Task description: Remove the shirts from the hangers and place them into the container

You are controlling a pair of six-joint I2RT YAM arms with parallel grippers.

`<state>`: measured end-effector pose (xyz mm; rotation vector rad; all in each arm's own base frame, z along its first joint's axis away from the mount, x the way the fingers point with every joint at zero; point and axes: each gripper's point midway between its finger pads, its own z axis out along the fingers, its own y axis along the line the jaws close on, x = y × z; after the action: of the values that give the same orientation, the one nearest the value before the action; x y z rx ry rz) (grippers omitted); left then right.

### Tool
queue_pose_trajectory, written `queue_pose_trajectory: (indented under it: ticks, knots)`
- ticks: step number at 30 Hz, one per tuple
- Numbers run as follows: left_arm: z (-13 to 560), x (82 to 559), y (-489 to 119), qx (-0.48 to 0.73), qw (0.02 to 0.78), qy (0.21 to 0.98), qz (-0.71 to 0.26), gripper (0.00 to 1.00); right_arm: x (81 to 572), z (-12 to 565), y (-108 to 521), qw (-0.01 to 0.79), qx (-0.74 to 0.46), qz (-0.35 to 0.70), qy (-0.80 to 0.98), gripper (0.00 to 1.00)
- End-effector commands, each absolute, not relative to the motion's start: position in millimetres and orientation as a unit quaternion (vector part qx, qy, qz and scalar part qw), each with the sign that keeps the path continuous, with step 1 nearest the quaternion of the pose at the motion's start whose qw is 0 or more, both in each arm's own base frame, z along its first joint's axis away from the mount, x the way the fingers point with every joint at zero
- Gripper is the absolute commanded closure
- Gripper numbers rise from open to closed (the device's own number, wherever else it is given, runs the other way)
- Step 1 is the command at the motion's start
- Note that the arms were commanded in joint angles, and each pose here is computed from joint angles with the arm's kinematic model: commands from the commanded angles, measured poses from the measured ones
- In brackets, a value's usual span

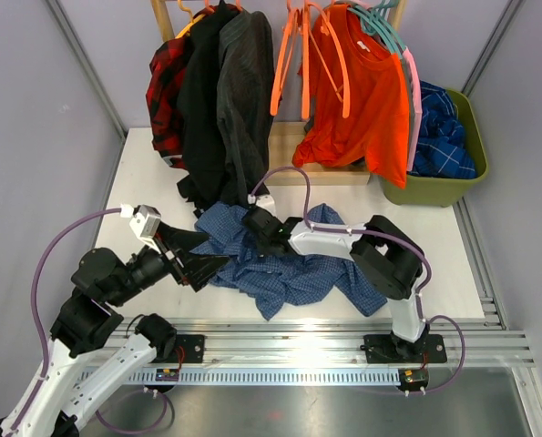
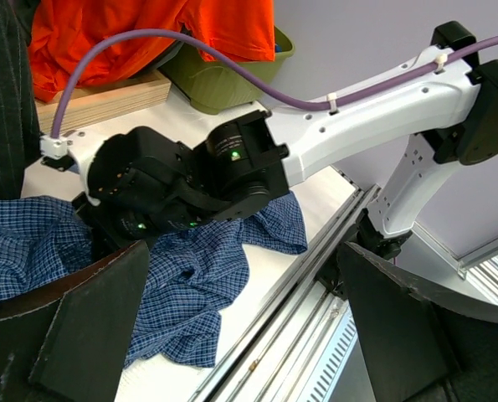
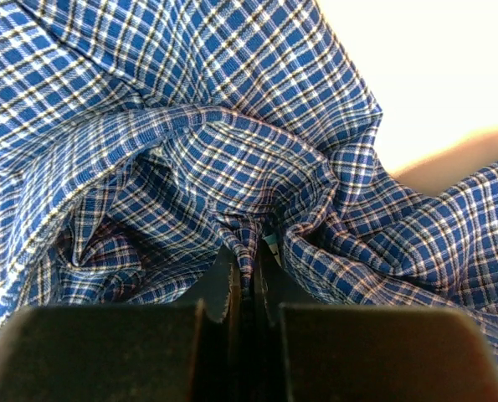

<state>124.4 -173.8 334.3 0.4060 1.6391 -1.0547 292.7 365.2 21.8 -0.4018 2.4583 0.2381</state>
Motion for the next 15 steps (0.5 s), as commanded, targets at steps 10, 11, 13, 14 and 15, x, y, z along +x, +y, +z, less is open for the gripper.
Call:
queue_pose_trajectory:
  ticks: [10,11,13,14,15]
  knots:
    - [333.7,127.8,-182.6,0.18,0.535,0.689,-0.455,0.01,297.4,108.9,219.9,0.405,0.047,-0.072,0.91,1.0]
    - [333.8,127.7,-183.5,0.181,0.533,0.689,-0.457,0.01,299.4,128.4,209.0,0.421,0.072,-0.064,0.902,1.0]
    - [335.6,127.6,-185.8,0.184,0.53,0.687,-0.461,0.01,299.2,145.9,181.9,0.433,0.094,-0.09,0.892,1.0]
    - [334.6,128.8,-187.3,0.185,0.527,0.689,-0.461,0.01,300.5,161.4,166.6,0.444,0.12,-0.089,0.884,1.0]
    - [336.0,128.4,-188.0,0.186,0.527,0.688,-0.463,0.01,297.2,169.9,148.6,0.448,0.128,-0.113,0.877,1.0]
